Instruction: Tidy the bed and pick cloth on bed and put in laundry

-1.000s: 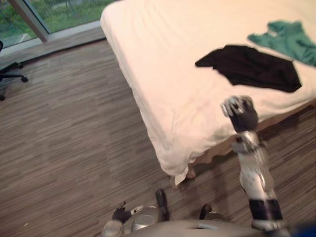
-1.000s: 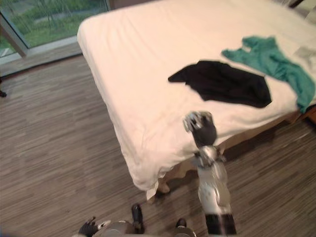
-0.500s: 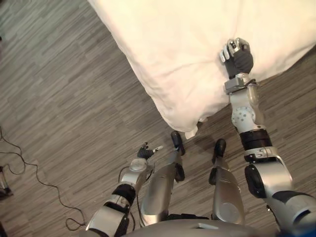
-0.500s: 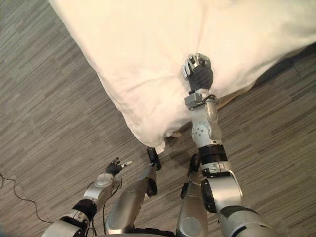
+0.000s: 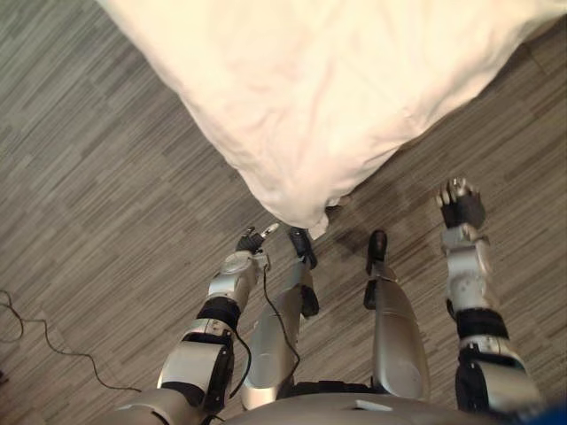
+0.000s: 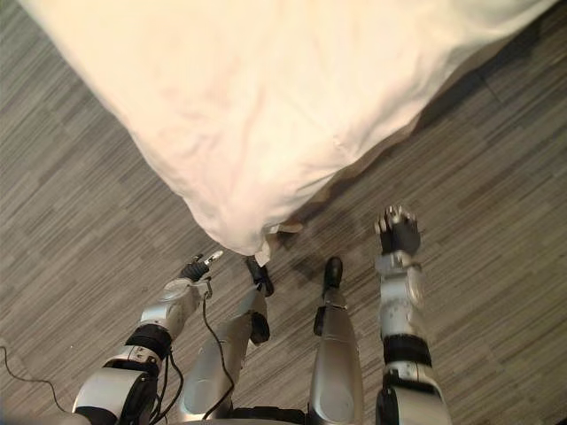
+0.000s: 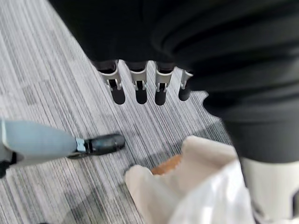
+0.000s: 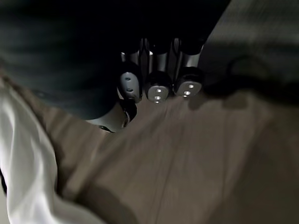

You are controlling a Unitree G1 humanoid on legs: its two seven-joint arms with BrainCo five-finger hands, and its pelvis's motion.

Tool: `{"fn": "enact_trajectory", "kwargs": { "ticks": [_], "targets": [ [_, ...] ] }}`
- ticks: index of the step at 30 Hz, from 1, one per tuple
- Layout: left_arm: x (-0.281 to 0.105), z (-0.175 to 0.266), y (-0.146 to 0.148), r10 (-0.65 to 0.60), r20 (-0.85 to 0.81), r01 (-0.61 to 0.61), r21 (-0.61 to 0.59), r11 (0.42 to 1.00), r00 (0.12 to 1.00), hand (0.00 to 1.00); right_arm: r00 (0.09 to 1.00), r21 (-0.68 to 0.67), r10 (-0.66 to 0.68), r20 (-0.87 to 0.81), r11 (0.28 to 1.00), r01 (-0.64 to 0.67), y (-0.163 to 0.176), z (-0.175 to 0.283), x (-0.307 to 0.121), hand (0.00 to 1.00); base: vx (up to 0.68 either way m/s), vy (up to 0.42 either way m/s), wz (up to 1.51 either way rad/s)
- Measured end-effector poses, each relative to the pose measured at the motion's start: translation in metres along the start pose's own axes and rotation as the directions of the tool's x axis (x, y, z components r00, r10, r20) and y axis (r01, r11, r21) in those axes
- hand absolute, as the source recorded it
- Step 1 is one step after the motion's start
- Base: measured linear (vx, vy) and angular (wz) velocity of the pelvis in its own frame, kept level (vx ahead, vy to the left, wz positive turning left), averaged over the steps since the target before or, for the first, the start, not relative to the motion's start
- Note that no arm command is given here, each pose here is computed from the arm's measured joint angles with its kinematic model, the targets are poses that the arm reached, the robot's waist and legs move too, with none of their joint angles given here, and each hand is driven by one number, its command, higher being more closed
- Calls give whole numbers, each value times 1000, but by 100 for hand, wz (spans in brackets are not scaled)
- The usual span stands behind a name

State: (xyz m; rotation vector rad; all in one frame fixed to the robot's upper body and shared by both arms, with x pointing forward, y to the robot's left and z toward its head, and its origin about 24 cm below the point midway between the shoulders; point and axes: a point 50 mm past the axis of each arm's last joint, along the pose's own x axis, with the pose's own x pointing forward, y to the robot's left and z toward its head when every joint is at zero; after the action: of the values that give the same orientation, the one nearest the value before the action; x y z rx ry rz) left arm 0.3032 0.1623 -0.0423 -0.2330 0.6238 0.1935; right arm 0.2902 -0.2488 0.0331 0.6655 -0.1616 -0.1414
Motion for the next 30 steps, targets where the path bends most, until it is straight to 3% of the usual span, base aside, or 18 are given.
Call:
{"fn": "enact_trajectory", "kwargs": {
  "ticks": [1,7,14,20,23,27,30],
  "targets": [
    [0,0,-1,-3,0,3,-2,1000,1000,0,1000,-17,-10,-18,1000,9,-5,-3,-6,0,90,-36,-15],
    [-5,-24,13,36,-31,-36,-8,999,999,0,960,-203,-116,-256,977,64,-31,-54,-44,0,86,-48,13],
    [-32,-106,61,219,-189,-209,69,975,957,0,764,-363,-316,-563,925,116,-64,-118,-125,0,110,4,38],
    [-67,-162,90,300,-283,-255,184,949,911,0,624,-462,-425,-656,880,113,-86,-128,-179,0,66,12,3],
    [-80,-181,96,319,-312,-277,171,946,895,0,566,-485,-470,-677,864,138,-93,-130,-204,0,49,-4,-54],
    [-82,-183,97,303,-288,-244,223,944,908,0,546,-503,-484,-683,855,129,-95,-129,-214,0,-20,2,-71],
    [-81,-186,88,225,-297,-136,293,946,928,0,548,-531,-509,-664,837,135,-100,-125,-220,0,-6,23,-54]
  ]
}}
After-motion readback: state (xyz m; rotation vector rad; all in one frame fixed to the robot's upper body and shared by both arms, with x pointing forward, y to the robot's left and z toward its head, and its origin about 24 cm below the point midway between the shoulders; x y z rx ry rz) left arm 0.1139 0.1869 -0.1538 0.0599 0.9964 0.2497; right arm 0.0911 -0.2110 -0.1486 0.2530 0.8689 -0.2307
